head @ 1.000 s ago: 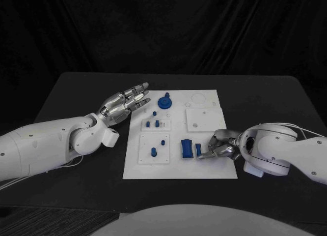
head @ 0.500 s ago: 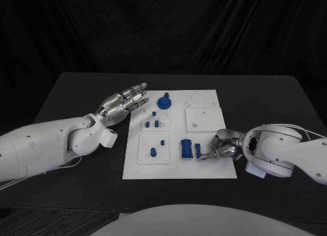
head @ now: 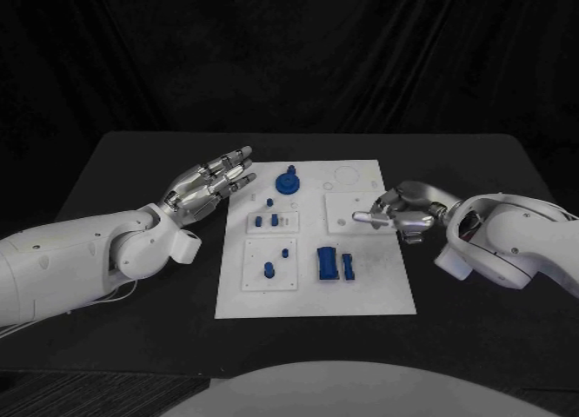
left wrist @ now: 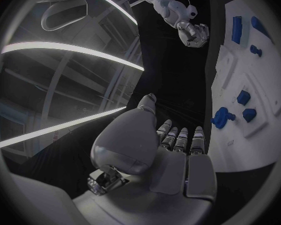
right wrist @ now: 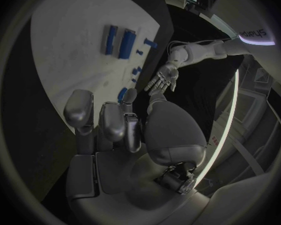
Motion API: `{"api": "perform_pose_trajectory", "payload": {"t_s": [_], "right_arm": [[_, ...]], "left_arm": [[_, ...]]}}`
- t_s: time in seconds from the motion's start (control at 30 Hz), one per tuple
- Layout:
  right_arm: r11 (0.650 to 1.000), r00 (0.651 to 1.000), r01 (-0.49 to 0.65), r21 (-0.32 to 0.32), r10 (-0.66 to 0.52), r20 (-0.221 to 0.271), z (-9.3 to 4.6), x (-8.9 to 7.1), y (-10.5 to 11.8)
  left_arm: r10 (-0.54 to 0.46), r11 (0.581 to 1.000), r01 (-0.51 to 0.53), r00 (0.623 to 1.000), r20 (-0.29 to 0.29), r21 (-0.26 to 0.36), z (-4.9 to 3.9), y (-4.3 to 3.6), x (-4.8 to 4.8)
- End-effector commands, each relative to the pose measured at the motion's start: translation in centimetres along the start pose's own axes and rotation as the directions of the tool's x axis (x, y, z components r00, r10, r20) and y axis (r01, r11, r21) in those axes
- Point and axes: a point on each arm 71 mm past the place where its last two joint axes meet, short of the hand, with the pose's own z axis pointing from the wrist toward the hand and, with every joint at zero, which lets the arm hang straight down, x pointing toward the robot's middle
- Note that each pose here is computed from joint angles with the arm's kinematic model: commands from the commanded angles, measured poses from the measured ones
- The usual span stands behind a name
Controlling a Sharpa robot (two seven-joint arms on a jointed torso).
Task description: Assemble the parts on the task board
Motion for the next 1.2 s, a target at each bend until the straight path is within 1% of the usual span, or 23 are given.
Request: {"api": "perform_pose_trajectory", "payload": {"t_s": [0.03,0.07,0.13,0.2,0.3,0.37,0.47,0.5,0.6,0.77,0.9,1.03,1.17,1.2], "right_arm": [[0.97,0.965,-0.156,-0.185,0.19,0.178,0.1,-2.3,0.7],[0.964,0.958,-0.172,-0.204,0.212,0.195,0.2,-2.6,0.6],[0.95,0.943,-0.208,-0.233,0.258,0.21,0.3,-3.0,0.4],[0.935,0.93,-0.253,-0.25,0.306,0.203,0.5,-3.0,0.2],[0.895,0.895,-0.35,-0.277,0.407,0.183,0.7,-2.7,-0.3],[0.877,0.88,-0.384,-0.289,0.442,0.172,0.8,-2.6,-0.6],[0.859,0.87,-0.409,-0.309,0.469,0.153,0.8,-2.4,-0.7],[0.919,0.921,-0.32,-0.229,0.359,0.154,1.0,-2.1,-0.9],[0.916,0.916,-0.327,-0.232,0.367,0.159,1.1,-2.0,-0.8],[0.895,0.887,-0.37,-0.251,0.42,0.19,1.8,-1.7,-0.5],[0.861,0.839,-0.428,-0.275,0.491,0.235,2.7,-1.2,0.0],[0.804,0.748,-0.511,-0.303,0.59,0.304,4.1,-0.3,0.5],[0.762,0.674,-0.566,-0.315,0.648,0.355,5.0,0.6,0.8],[0.749,0.652,-0.581,-0.317,0.662,0.369,5.3,0.8,0.8]], "left_arm": [[0.01,0.997,-0.011,1.0,0.02,0.081,0.01,-0.59,0.15],[0.01,0.996,-0.012,1.0,0.021,0.085,0.01,-0.63,0.19],[0.012,0.996,-0.014,1.0,0.023,0.092,0.01,-0.67,0.23],[0.013,0.995,-0.015,1.0,0.024,0.097,0.01,-0.7,0.25],[0.015,0.994,-0.018,1.0,0.027,0.104,0.0,-0.76,0.31],[0.018,0.994,-0.021,0.999,0.026,0.107,0.0,-0.78,0.34],[0.029,0.994,-0.031,0.999,0.023,0.108,-0.02,-0.79,0.35],[0.014,1.0,-0.014,1.0,0.016,0.005,0.0,-0.06,0.31],[0.016,1.0,-0.017,1.0,0.022,0.005,0.07,-0.06,0.35],[0.034,0.999,-0.035,0.998,0.058,0.006,0.52,-0.06,0.61],[0.058,0.998,-0.059,0.992,0.11,0.005,1.13,-0.08,0.98],[0.092,0.996,-0.094,0.976,0.195,-0.001,2.03,-0.14,1.59],[0.121,0.992,-0.123,0.952,0.28,-0.012,2.81,-0.24,2.19],[0.131,0.991,-0.132,0.941,0.312,-0.018,3.07,-0.28,2.42]]}}
